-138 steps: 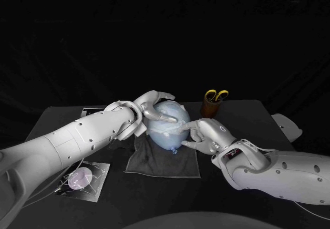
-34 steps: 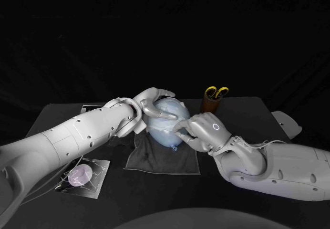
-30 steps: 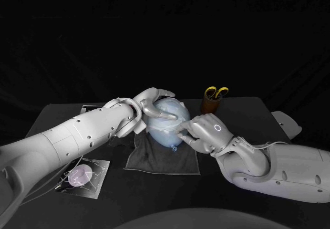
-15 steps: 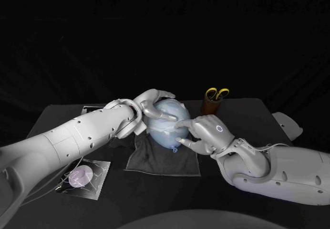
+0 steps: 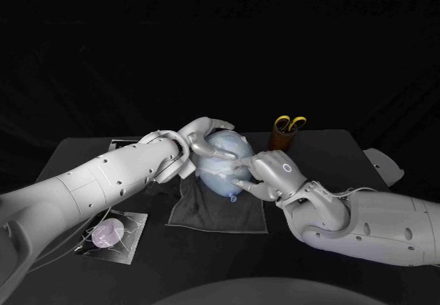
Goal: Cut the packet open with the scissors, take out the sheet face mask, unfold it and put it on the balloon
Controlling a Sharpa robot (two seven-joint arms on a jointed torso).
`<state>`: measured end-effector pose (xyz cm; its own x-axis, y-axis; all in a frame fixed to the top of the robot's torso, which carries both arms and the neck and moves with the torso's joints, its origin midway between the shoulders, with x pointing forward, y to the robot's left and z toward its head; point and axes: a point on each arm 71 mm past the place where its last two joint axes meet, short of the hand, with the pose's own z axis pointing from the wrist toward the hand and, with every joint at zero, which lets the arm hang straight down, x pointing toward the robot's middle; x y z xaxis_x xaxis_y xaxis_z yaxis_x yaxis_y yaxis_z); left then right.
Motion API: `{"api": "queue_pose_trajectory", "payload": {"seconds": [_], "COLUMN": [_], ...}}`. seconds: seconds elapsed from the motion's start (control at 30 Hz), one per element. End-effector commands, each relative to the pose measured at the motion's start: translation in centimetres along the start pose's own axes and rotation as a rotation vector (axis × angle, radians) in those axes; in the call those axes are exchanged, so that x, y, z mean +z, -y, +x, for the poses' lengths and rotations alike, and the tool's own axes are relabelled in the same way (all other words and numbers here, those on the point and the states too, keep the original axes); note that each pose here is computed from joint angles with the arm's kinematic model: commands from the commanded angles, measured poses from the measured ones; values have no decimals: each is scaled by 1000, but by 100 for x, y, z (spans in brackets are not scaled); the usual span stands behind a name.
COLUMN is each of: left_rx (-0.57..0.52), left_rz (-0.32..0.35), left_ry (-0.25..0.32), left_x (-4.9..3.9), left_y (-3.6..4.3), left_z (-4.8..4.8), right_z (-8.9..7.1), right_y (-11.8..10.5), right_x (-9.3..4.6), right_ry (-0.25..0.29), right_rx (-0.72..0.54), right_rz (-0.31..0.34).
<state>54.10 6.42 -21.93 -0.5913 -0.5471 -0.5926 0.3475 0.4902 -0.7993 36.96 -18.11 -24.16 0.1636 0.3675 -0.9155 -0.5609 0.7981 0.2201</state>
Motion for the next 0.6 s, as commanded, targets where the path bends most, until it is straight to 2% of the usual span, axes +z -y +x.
{"api": "queue_pose_trajectory", "payload": {"seconds": [0.03, 0.6], "left_rx": [-2, -3], "left_rz": [-2, 1], "left_ry": [-12, -16], "left_x": [0, 2], "left_y": [1, 20], "left_z": [15, 23], "right_z": [42, 185], "right_y": [28, 37], "right_x": [10, 101], "right_ry": [-35, -100], "right_rx": [-33, -123], "right_rz": [30, 51]}}
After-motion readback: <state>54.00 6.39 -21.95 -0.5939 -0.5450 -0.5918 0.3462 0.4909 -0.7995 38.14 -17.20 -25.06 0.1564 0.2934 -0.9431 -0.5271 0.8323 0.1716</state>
